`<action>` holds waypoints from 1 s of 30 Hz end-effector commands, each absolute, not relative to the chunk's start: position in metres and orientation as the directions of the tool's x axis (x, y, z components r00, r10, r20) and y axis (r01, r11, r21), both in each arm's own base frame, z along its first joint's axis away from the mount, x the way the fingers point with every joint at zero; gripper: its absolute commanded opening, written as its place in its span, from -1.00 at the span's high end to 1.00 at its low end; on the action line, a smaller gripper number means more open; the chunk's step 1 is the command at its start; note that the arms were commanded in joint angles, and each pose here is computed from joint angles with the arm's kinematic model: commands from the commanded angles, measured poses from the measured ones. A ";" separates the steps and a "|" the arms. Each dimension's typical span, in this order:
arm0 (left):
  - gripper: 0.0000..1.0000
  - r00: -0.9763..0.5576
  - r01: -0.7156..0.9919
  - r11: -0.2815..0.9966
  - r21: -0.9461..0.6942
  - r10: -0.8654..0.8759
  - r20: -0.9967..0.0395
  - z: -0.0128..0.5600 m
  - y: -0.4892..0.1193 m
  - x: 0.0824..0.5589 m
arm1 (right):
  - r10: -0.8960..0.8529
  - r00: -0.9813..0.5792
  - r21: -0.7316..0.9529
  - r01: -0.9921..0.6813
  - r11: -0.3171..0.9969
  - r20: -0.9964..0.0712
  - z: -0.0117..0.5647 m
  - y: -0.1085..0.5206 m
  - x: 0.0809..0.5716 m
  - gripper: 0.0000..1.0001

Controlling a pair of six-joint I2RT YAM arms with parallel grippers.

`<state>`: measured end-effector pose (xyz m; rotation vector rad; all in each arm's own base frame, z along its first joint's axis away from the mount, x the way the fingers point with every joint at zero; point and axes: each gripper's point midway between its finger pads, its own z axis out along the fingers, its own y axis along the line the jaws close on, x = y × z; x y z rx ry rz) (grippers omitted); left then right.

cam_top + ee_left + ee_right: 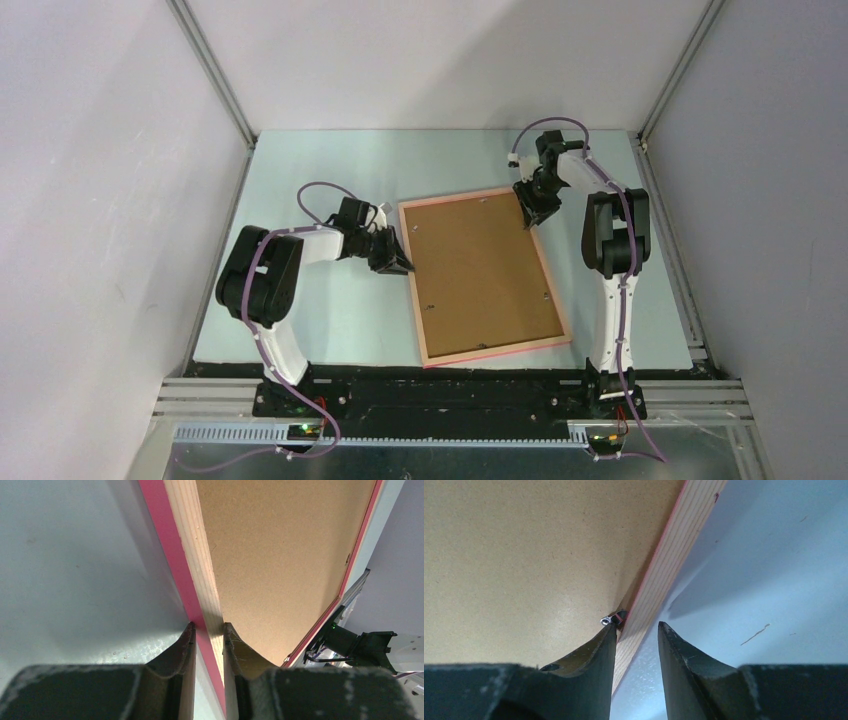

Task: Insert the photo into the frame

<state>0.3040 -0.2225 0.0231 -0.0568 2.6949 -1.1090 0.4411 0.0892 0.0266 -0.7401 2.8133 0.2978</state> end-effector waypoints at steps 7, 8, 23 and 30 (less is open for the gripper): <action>1.00 -0.970 0.102 0.724 -0.682 -0.079 -0.229 0.018 -0.224 0.308 | -0.427 -0.850 0.062 -0.466 0.883 -0.308 0.024 0.086 0.452 0.30; 1.00 -0.970 0.100 0.724 -0.682 -0.080 -0.228 0.018 -0.223 0.308 | -0.424 -0.848 0.056 -0.463 0.885 -0.317 0.024 0.087 0.454 0.32; 1.00 -0.972 0.104 0.720 -0.686 -0.073 -0.224 0.016 -0.224 0.307 | -0.374 -0.851 -0.016 -0.396 0.918 -0.369 0.021 0.080 0.456 0.46; 1.00 -0.973 0.106 0.720 -0.686 -0.069 -0.222 0.015 -0.224 0.308 | -0.352 -0.852 -0.004 -0.380 0.925 -0.389 0.020 0.086 0.454 0.51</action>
